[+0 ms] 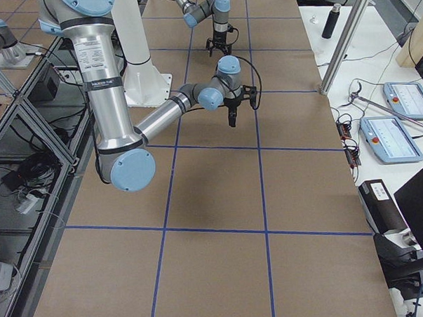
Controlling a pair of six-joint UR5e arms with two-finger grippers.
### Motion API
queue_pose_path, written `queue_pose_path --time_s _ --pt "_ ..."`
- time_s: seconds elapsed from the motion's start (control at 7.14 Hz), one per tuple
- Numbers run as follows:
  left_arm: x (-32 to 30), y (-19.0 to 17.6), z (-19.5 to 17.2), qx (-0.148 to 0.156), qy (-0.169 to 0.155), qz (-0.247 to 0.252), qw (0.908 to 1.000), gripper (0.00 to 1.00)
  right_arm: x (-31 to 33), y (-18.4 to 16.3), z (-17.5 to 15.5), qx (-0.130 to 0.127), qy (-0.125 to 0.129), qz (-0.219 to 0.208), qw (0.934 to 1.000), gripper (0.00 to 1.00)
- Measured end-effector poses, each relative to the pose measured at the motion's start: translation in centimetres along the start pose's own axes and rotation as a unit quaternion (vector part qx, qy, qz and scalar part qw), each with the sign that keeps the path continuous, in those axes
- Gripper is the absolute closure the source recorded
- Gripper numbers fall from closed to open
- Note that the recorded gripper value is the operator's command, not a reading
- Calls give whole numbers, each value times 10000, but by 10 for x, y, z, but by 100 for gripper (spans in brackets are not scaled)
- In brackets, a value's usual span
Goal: Form red blocks into L shape at center
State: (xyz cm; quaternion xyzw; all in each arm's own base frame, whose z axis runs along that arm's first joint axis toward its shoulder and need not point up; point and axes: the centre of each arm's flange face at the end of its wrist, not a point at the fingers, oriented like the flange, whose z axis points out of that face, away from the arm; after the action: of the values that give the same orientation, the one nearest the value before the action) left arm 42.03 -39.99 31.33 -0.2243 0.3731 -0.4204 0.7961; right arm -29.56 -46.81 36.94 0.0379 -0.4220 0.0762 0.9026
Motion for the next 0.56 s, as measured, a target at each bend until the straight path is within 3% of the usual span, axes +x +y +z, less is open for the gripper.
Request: queue_pose_path --time_s 0.28,0.56 --pt "-55 -64 -42 174 260 1199 9923 0 46 -18 -16 2 66 -85 9999 0" --pt "-92 -146 -72 482 369 2354 9700 0 107 -36 -38 -20 123 -251 9996 0"
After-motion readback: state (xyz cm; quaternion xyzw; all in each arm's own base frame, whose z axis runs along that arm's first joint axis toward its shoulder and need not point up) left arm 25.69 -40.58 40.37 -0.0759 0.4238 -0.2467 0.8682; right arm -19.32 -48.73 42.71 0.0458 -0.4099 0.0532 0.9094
